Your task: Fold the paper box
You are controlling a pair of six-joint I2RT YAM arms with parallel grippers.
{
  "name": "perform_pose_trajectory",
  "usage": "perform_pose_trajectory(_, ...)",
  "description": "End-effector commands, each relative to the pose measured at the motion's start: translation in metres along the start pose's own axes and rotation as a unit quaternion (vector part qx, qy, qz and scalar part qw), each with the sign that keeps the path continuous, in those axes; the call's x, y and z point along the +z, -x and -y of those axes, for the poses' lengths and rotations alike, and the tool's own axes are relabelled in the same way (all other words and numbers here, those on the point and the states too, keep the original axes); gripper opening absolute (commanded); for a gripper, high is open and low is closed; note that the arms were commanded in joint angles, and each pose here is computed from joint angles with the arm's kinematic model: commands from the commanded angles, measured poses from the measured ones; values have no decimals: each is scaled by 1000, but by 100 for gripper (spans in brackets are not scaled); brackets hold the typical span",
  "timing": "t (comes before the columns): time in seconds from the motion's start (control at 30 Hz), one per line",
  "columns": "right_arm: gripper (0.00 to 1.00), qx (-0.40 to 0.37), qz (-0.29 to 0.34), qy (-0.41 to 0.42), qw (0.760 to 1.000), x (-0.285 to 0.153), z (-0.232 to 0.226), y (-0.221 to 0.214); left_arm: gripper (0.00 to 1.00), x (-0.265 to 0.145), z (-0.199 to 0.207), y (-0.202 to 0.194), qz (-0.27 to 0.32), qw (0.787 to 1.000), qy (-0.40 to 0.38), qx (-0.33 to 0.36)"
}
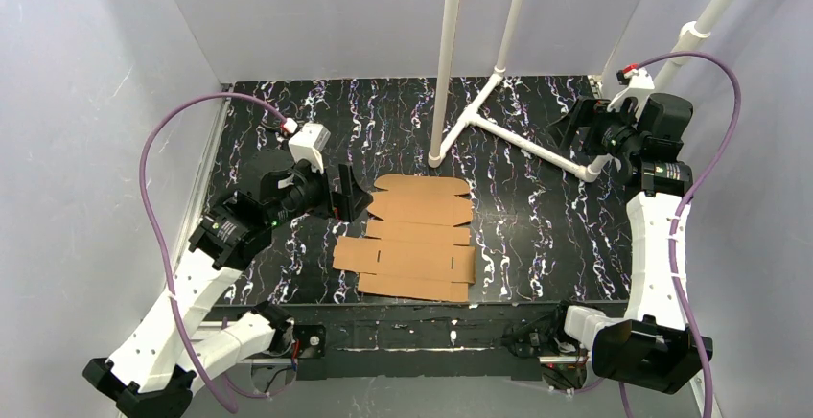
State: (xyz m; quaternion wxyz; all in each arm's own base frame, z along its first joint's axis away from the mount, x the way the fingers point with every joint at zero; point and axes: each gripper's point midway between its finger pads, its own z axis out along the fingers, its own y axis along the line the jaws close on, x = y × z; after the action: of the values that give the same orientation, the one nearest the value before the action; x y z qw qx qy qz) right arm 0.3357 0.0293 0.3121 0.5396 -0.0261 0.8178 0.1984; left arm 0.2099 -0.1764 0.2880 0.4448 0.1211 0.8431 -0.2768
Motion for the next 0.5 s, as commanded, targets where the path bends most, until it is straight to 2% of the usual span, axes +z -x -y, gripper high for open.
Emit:
perform_pose_trajectory(0.0, 100, -19, 34, -5, 999, -11, -4, 25, 99, 4, 1, 2, 8, 1000, -3, -3)
perform_pose_trajectory(0.37, 100, -48, 12, 34, 998, -8, -12, 9, 99, 22, 14, -13, -10, 998, -48, -36)
perform_pose_trajectory(0.43, 100, -67, 2, 65, 996, -7, -19, -1, 99, 28, 17, -18, -12, 997, -59, -53)
perform_pose_trajectory(0.47, 100, -102, -6, 113, 988, -7, -30, -10, 99, 33, 19, -21, -12, 995, -70, -64)
